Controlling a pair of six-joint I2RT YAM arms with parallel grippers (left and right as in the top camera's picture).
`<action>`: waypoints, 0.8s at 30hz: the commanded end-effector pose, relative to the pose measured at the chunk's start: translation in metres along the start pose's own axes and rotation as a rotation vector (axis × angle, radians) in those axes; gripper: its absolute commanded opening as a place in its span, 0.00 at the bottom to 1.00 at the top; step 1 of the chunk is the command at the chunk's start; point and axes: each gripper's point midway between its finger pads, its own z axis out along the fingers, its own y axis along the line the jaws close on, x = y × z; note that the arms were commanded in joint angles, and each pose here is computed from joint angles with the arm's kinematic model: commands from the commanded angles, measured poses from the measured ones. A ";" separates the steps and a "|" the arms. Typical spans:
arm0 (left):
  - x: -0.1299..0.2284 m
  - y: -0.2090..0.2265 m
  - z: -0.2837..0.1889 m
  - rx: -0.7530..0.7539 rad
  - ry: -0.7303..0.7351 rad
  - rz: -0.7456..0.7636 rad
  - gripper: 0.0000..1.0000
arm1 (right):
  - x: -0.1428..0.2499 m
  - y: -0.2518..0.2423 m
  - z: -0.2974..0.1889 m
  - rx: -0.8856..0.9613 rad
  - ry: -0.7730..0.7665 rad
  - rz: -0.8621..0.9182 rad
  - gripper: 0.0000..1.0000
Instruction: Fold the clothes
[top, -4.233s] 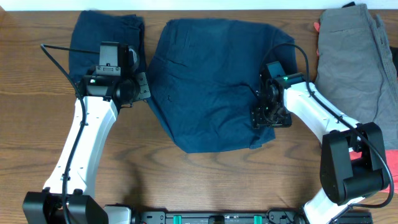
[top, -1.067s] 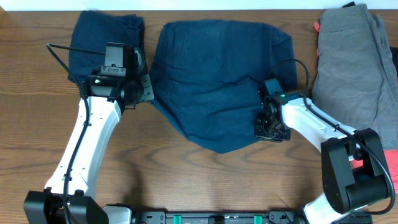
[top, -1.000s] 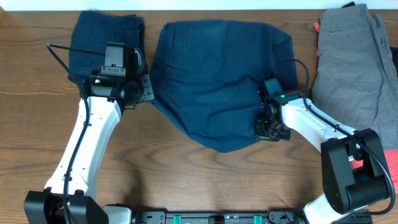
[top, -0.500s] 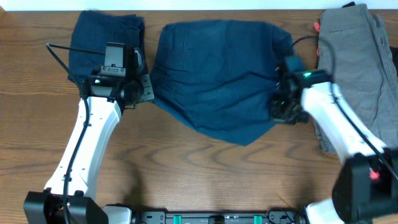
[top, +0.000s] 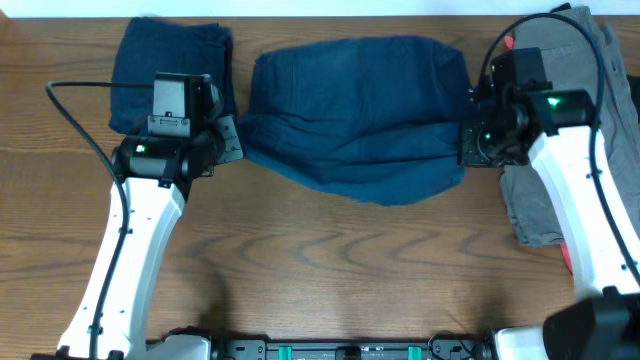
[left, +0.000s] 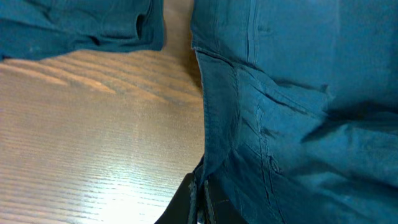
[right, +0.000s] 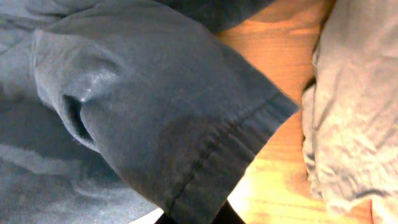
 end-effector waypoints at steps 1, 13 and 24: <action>-0.003 0.001 0.006 -0.018 0.016 -0.009 0.06 | -0.005 -0.001 0.027 -0.001 0.062 -0.035 0.01; 0.023 0.014 0.055 -0.079 0.183 -0.021 0.06 | 0.005 0.011 0.095 -0.090 0.242 -0.067 0.39; 0.019 0.018 0.058 -0.102 0.166 -0.018 0.06 | 0.074 0.021 0.092 -0.128 0.485 -0.099 0.48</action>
